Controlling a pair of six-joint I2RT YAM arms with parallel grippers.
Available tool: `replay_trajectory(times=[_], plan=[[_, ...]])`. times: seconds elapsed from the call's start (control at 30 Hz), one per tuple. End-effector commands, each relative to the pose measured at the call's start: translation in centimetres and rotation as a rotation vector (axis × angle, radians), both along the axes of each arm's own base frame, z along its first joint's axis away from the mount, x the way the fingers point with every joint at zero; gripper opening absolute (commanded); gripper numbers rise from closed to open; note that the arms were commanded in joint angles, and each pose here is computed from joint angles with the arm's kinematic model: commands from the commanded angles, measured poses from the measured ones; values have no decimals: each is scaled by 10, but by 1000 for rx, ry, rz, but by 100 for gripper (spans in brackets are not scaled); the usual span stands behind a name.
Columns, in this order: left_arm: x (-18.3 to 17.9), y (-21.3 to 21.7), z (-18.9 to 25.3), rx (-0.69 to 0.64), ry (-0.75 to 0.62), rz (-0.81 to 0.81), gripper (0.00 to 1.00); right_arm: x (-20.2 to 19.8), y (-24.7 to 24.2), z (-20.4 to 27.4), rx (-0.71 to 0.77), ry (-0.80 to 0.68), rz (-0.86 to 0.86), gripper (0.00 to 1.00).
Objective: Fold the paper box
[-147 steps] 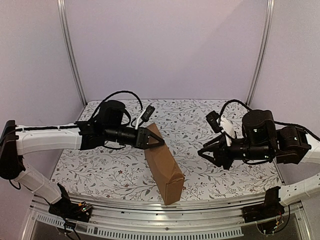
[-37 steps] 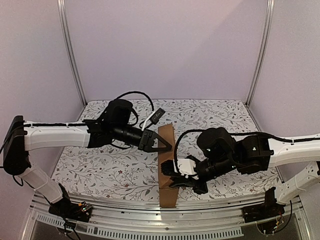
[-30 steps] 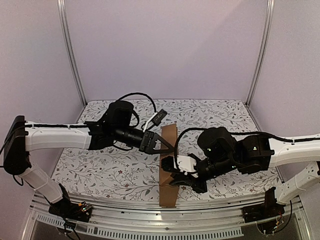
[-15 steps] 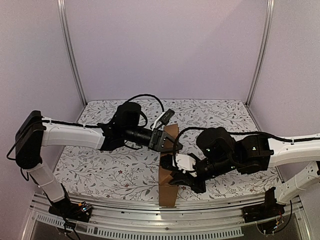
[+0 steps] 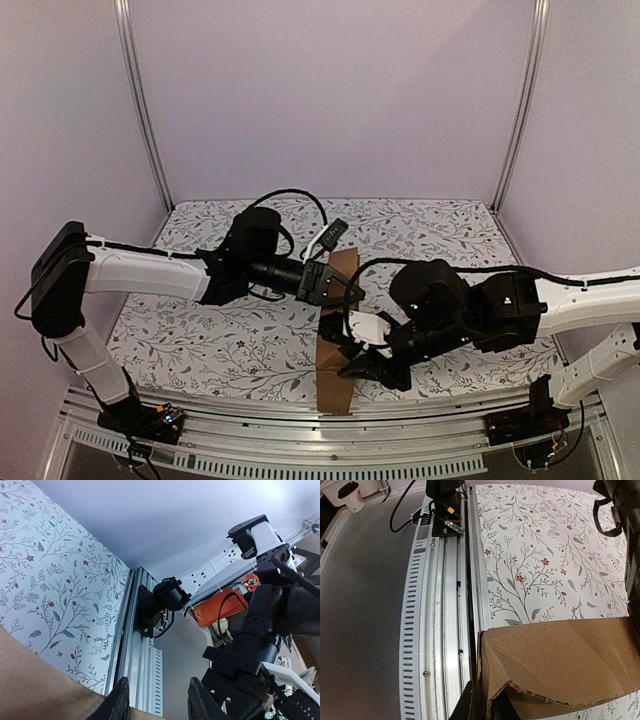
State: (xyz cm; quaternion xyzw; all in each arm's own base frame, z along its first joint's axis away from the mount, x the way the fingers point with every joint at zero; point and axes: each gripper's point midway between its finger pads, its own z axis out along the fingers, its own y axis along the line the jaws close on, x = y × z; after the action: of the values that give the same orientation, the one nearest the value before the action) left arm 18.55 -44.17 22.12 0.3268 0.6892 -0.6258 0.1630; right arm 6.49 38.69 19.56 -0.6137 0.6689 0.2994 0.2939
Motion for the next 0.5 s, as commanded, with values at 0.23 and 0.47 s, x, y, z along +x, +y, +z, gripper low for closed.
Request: replay_trajectory(times=[0.23, 0.47], plan=[[-7, 12, -59, 168, 64, 40, 36, 20, -24, 22, -55, -79, -169, 36], [3, 13, -69, 217, 92, 122, 29, 40, -43, 77, -11, -176, -279, 25]])
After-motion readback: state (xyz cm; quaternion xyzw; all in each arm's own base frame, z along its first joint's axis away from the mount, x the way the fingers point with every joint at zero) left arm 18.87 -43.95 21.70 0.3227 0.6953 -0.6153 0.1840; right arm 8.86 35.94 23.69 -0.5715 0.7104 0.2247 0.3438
